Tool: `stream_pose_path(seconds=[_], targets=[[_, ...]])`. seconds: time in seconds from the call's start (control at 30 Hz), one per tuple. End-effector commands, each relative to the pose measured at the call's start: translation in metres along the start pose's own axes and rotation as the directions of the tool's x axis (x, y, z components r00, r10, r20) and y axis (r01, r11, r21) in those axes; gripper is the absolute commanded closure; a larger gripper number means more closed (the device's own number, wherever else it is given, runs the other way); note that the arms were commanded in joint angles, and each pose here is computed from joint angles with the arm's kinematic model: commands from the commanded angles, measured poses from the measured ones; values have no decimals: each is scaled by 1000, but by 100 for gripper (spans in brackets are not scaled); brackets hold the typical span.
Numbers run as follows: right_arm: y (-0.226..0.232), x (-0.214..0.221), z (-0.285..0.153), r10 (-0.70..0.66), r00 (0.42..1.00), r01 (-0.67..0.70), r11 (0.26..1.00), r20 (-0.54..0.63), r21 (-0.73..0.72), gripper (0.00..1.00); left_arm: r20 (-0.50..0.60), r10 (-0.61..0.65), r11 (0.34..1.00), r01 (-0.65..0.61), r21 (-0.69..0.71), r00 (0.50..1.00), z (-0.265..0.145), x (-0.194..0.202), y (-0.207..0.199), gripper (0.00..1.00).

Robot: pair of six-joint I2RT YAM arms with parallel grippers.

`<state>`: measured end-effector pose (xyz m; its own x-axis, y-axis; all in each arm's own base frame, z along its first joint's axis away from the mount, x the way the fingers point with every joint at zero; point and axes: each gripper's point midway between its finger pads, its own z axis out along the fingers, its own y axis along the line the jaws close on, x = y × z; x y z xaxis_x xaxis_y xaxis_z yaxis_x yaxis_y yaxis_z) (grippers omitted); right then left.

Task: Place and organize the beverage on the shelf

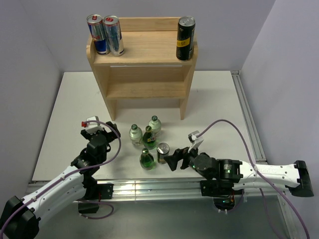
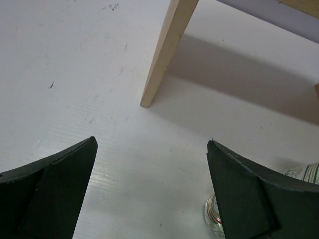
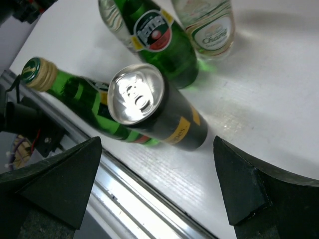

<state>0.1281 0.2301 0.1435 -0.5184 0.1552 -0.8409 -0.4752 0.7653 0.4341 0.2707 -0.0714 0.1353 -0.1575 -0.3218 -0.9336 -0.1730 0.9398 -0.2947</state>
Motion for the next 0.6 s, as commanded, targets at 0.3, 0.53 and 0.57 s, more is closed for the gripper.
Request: stream_pose_path(seconds=[0.3,0.53,0.57], targets=[[21,26,14,46,998,-46,999,31,-2,0,44,-48,999,48,20,998,1,-22,-12,1],[4,41,38,-32,997,24,993,64,119,0,44,-47,999,46,24,998,1,-22,-13,1],[4,41,40,-38,997,29,991,66,129,0,41,-44,999,43,22,998,1,-21,-13,1]])
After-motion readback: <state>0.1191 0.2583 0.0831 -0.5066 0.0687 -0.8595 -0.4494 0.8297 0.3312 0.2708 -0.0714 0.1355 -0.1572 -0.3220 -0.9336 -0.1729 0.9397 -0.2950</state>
